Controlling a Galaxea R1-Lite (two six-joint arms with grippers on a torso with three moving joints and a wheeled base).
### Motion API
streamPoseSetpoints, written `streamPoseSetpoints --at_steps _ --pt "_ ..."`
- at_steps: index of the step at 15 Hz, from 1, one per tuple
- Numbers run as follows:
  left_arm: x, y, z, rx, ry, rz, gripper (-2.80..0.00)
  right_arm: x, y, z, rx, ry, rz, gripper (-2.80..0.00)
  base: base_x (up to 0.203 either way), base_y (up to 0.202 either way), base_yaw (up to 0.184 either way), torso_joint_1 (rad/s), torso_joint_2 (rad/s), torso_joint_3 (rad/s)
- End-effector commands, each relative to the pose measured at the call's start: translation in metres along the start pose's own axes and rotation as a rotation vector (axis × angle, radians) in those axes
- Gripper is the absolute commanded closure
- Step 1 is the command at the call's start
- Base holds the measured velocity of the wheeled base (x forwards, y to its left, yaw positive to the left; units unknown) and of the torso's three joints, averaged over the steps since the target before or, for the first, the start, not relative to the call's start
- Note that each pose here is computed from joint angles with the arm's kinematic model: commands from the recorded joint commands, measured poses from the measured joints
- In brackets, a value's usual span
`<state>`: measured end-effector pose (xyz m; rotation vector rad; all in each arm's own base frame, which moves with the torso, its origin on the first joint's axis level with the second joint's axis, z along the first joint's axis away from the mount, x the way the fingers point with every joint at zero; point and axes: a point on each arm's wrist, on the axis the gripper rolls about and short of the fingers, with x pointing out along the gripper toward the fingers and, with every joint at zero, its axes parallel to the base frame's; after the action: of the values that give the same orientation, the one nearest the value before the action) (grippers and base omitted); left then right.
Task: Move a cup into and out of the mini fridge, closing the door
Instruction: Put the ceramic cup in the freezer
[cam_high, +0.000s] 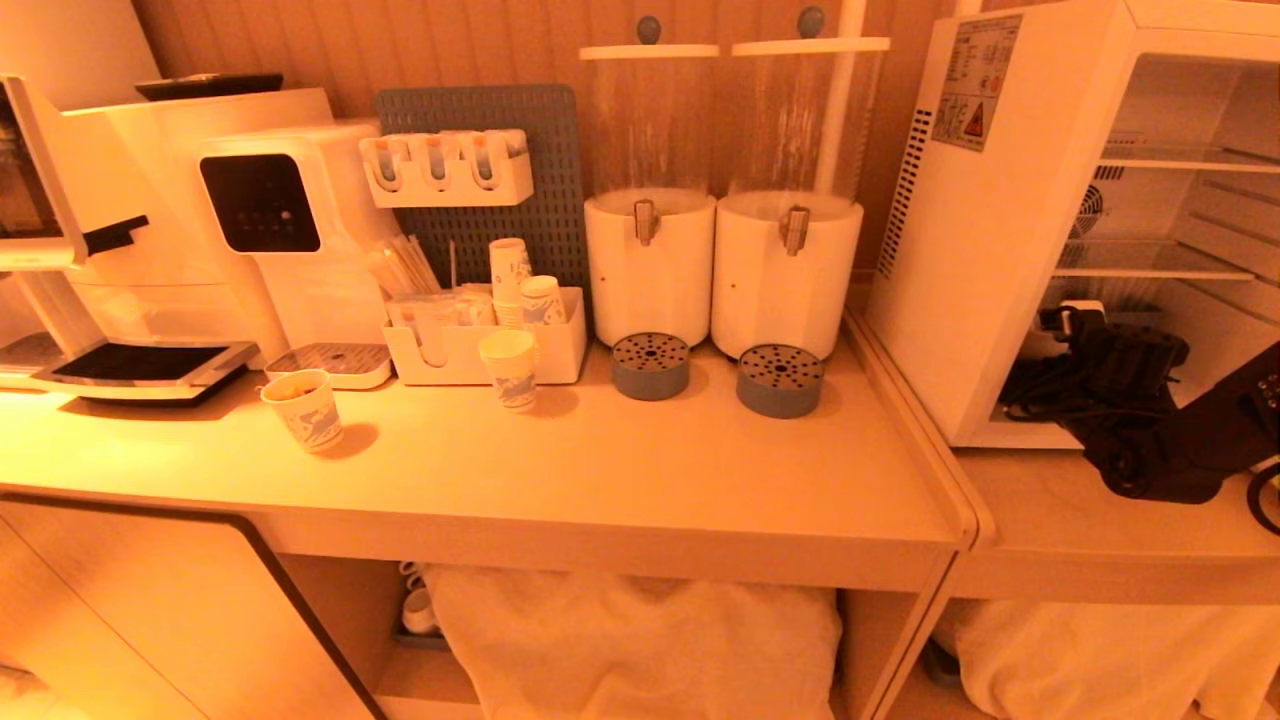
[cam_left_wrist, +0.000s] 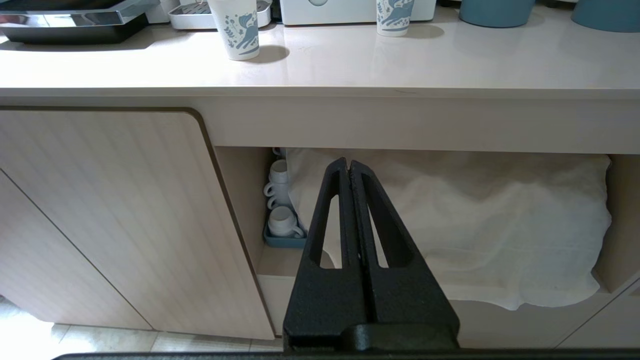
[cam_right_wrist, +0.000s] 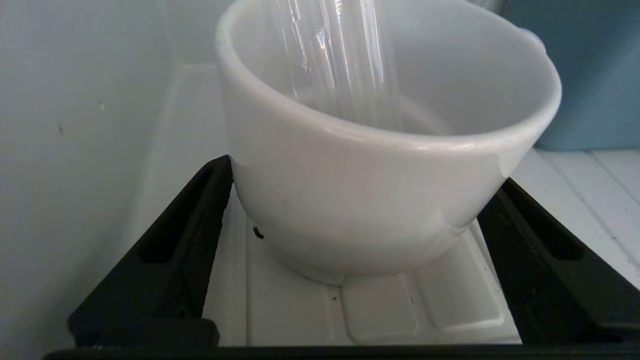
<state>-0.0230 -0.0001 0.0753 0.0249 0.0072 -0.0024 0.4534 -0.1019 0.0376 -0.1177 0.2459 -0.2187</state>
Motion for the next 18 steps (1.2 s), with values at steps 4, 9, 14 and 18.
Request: streamPoseSetpoints --at_steps 4,9,14,18 --pt "0.000 0.000 0.000 0.000 -0.001 0.001 0.00 -0.011 -0.001 -0.001 0.003 0.017 0.010 -2.80 0.000 0.000 0.000 0.000 0.00 0.000" --pt "0.000 0.000 0.000 -0.002 -0.001 0.001 0.00 -0.032 -0.004 0.010 0.006 0.013 0.008 -2.80 0.000 0.000 0.000 0.000 0.00 0.000" --pt "0.000 0.000 0.000 -0.002 -0.003 0.001 0.00 -0.065 -0.015 0.024 0.015 0.016 0.023 -2.80 0.000 0.000 0.000 0.000 0.00 0.000" --pt "0.000 0.000 0.000 -0.002 -0.001 0.001 0.00 -0.107 -0.028 0.033 0.031 0.010 0.041 0.00 0.000 0.000 0.000 0.000 0.00 0.000"
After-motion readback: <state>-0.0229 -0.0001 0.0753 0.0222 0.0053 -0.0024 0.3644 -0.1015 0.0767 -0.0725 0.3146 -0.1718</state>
